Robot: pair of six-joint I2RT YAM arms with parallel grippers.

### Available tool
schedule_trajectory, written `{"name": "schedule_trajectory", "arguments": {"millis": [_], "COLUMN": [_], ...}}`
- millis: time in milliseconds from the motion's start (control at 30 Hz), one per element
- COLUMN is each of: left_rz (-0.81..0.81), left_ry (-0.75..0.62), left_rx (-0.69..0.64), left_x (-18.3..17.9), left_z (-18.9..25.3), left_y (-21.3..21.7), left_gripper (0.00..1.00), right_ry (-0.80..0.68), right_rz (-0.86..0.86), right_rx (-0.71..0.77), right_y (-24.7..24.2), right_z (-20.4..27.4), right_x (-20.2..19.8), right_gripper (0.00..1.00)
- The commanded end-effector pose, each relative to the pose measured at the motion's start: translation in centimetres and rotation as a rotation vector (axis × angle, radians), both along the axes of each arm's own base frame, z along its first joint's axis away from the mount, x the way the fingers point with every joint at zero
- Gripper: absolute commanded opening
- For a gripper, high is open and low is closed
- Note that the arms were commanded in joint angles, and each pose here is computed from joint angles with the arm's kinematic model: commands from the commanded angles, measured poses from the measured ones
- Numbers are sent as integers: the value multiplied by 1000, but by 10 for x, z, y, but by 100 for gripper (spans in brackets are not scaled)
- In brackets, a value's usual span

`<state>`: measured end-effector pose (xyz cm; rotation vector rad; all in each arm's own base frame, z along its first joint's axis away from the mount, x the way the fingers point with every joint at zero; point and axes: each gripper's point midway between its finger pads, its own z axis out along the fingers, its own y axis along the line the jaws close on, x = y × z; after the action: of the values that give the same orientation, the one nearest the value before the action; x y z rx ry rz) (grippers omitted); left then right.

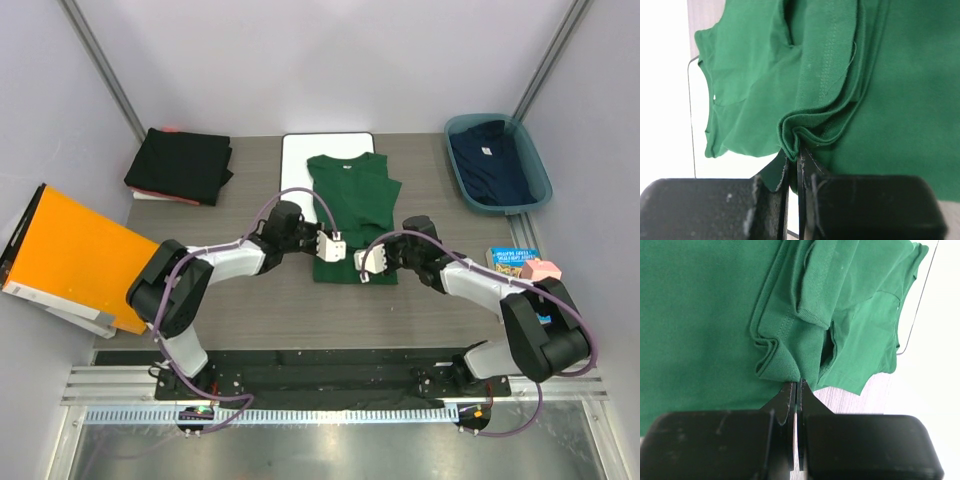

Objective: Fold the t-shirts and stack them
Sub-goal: Fold the folded rectangular tshirt in 1/3 of the way

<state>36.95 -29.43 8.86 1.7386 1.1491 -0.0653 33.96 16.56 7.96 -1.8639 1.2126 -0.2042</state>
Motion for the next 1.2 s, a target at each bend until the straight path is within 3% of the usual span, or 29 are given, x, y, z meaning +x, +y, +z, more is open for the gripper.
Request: {"name": "schedule_trajectory", "arguments": {"millis": [0,167,233,267,300,333,367,400,433,467,600,933,1033,1167], "left_rz": [-17,-12,0,12,27,45,66,75,84,106,175,264,316,374], "left_ry": [-101,-108,-110,-119,-124,-115,-147,-161,-166,-202,-233,-292,-316,-362], "left_rx": [-77,-83,-88,-91,-97,-105,-125,-133,-132,-148,-174,-187,-188,-180], "left_x": [27,36,38,40,42,42,46,47,45,50,60,72,80,88], "left_z": [31,29,29,31,32,29,37,38,34,41,53,64,68,78], "left_y": [-16,-19,-18,-17,-15,-13,-11,-10,-7,-5,1,12,18,26], "left_gripper": [5,6,17,28,34,47,72,74,76,84,85,85,85,85], "right_ry": [-102,-123,-184,-179,-212,-238,-248,-246,-263,-275,-324,-343,-241,131], "right_rz": [-44,-114,-204,-263,-308,-368,-396,-411,-449,-469,-579,-650,-639,-498], "right_rx": [64,77,89,105,123,130,155,170,165,172,196,243,263,270], "right_y": [6,1,-8,-13,-17,-25,-28,-30,-37,-40,-55,-62,-53,-22], "right_z": [28,27,36,32,40,45,48,48,51,54,63,87,88,61], "right_x": [29,45,61,68,77,84,88,90,93,95,110,129,128,86], "right_gripper": [1,4,27,52,60,69,82,85,86,87,88,89,89,89]}}
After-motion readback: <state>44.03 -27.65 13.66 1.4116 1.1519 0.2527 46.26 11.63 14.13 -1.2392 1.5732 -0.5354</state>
